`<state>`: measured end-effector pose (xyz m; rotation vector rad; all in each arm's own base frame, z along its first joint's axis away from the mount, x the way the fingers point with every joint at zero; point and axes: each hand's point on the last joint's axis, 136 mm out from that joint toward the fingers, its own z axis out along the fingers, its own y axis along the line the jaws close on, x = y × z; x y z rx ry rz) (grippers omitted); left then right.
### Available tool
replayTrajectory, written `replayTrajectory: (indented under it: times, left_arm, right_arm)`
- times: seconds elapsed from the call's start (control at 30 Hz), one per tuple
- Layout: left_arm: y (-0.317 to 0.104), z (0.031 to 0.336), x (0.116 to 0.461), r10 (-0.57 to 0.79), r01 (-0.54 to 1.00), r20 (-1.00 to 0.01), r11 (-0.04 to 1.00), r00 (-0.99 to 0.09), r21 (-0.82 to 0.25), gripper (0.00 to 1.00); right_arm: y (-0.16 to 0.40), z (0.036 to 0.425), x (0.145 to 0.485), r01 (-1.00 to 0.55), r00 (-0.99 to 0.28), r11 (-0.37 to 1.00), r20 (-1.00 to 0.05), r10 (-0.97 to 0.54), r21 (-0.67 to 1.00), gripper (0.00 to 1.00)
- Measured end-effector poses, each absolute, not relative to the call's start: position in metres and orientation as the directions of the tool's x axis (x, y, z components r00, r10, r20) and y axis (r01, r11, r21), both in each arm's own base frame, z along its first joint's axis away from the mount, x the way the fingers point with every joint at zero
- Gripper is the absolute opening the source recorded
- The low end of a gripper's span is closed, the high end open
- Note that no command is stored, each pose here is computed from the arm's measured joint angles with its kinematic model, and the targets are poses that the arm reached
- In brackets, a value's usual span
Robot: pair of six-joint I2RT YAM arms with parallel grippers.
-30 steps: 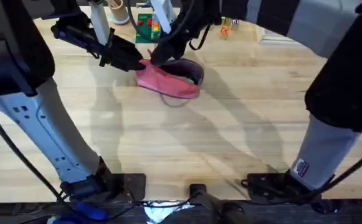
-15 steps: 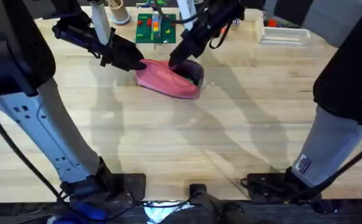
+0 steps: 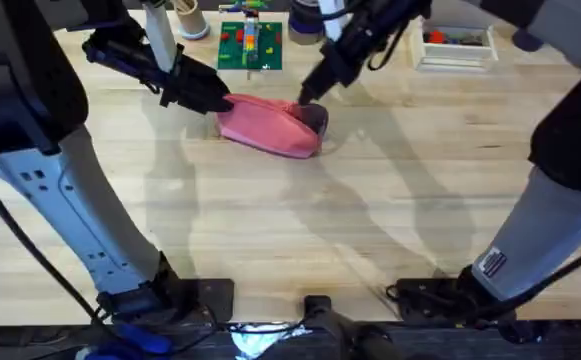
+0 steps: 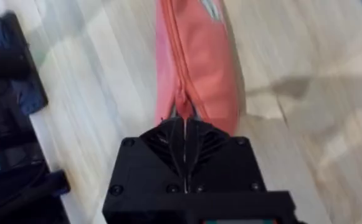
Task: Unzip the bag, pick up the pens from the table one at a time and place them inside, then zip the bag closed.
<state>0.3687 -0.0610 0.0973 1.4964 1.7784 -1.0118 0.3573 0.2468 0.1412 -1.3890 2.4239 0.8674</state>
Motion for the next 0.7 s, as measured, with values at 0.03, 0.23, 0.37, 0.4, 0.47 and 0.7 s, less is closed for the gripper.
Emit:
replayTrajectory:
  times: [0.03, 0.23, 0.37, 0.4, 0.47, 0.7]
  left_arm:
    - [-0.061, 0.097, 0.369, 0.527, 0.982, -0.829, 0.076, -0.187, -0.173, 0.041]
    - [-0.061, 0.097, 0.369, 0.528, 0.982, -0.829, 0.076, -0.186, -0.172, 0.041]
    - [-0.061, 0.097, 0.369, 0.528, 0.982, -0.829, 0.076, -0.186, -0.172, 0.041]
    - [-0.061, 0.097, 0.369, 0.528, 0.982, -0.829, 0.076, -0.186, -0.172, 0.041]
    - [-0.061, 0.097, 0.369, 0.528, 0.982, -0.829, 0.076, -0.186, -0.172, 0.041]
    - [-0.061, 0.097, 0.369, 0.528, 0.982, -0.829, 0.076, -0.186, -0.172, 0.041]
  right_arm:
    - [0.241, 0.14, 0.357, -0.836, -0.539, 0.388, -0.443, -0.716, 0.388, 0.032]
    - [0.215, 0.137, 0.36, -0.819, -0.565, 0.423, -0.408, -0.718, 0.388, 0.032]
    - [0.203, 0.133, 0.354, -0.816, -0.564, 0.432, -0.363, -0.742, 0.385, 0.032]
    - [0.203, 0.133, 0.353, -0.818, -0.559, 0.426, -0.362, -0.746, 0.385, 0.032]
    - [0.203, 0.133, 0.352, -0.823, -0.552, 0.416, -0.369, -0.748, 0.387, 0.032]
    - [0.21, 0.159, 0.348, -0.841, -0.529, 0.383, -0.44, -0.725, 0.381, 0.032]
